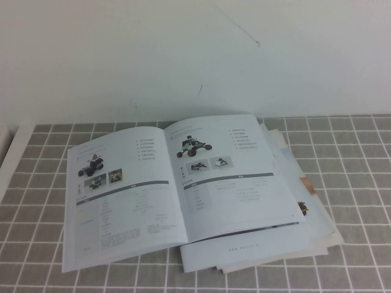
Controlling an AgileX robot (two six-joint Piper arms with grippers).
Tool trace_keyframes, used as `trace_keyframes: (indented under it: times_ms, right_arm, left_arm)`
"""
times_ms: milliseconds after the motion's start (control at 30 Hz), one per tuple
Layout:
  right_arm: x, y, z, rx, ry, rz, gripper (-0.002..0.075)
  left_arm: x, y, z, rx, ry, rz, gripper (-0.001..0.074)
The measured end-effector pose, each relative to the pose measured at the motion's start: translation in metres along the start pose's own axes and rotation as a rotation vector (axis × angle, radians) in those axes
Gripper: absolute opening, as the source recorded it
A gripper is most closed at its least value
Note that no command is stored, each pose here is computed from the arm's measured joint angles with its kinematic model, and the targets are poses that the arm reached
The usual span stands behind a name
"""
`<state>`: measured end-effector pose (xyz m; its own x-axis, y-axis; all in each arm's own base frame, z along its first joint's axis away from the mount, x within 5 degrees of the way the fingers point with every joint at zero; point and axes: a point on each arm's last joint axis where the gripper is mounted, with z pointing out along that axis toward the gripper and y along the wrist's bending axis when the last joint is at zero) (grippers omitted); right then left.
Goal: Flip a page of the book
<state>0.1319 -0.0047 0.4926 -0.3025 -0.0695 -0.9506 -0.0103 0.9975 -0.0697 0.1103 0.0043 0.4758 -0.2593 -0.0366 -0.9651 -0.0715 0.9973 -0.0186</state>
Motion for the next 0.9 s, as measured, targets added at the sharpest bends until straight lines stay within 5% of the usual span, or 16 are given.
trace_keyframes:
  times_ms: [167, 600, 767, 900]
  right_arm:
    - [0.008, -0.001, 0.039, -0.021, 0.144, 0.015, -0.0003]
    - [0.046, 0.023, 0.154, -0.355, 0.517, 0.198, -0.0003]
    - [0.059, 0.07, 0.184, -0.687, 0.594, 0.166, -0.0003]
    - [0.081, 0.112, 0.208, -0.816, 0.695, 0.134, -0.0003]
  left_arm:
    - [0.025, -0.017, 0.054, 0.056, 0.361, -0.02, -0.0004]
    - [0.071, -0.053, 0.174, 0.168, 0.692, -0.152, -0.0004]
    - [0.099, -0.072, 0.214, 0.328, 0.807, -0.138, -0.0004]
    - [0.125, -0.082, 0.243, 0.43, 0.872, -0.072, -0.0004]
